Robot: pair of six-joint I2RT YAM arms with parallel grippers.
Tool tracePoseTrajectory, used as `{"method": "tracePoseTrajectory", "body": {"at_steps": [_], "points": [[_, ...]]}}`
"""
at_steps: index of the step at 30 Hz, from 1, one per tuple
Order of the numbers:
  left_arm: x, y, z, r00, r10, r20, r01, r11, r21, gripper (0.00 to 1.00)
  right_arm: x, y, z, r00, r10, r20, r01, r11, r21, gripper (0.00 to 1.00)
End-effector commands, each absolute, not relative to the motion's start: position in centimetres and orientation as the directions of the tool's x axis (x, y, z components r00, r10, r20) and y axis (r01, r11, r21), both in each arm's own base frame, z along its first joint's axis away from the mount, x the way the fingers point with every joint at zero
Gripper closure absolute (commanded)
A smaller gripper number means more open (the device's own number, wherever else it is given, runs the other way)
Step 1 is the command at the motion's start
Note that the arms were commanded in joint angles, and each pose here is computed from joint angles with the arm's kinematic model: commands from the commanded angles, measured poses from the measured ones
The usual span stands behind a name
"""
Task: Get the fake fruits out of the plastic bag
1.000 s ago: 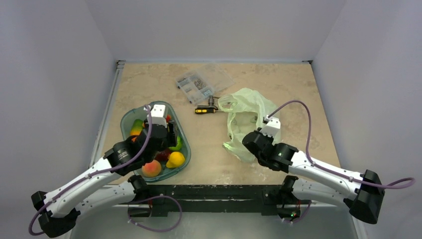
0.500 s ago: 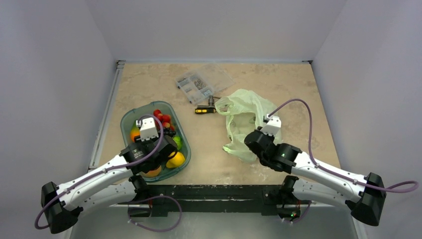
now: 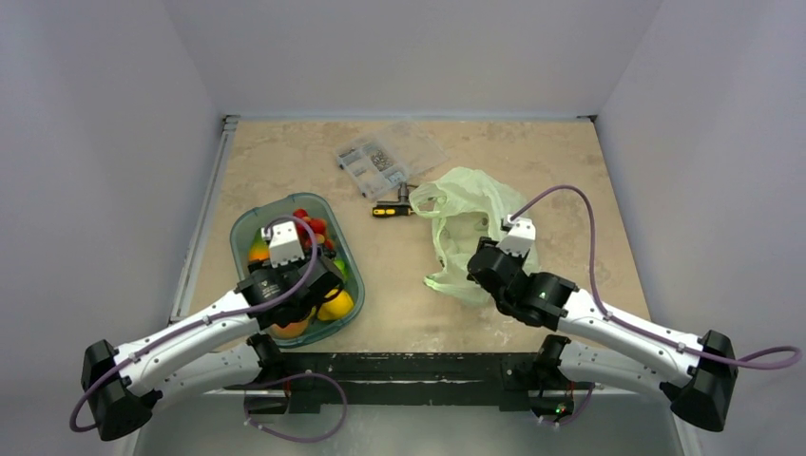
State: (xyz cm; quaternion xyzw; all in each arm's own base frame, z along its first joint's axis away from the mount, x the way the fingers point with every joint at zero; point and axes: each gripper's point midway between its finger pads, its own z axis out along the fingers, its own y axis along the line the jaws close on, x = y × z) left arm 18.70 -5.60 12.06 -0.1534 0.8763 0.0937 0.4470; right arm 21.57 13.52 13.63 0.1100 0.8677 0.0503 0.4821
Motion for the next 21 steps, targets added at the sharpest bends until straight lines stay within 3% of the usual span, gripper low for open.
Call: {"method": "tracePoseTrajectory", "body": {"at_steps": [1,10,21], "points": [[19.5,-5.9,15.7,-0.483,-0.222,-0.847,-0.342,0.938,-0.051,0.00,22.1,13.8,16.5,-0.472,0.270,-0.839,0.133,0.963,0.235,0.43],[19.4,-6.7,24.3,-0.400,-0.211,-0.892,-0.132,0.976,-0.171,0.00,21.8,13.2,21.6,-0.440,0.273,-0.855,0.095,0.961,0.258,0.03],[17.0,-6.0,35.9,-0.186,-0.271,-0.944,0.170,0.938,-0.303,0.01,20.7,11.6,33.0,-0.301,0.260,-0.917,-0.084,0.951,0.298,0.01]]}}
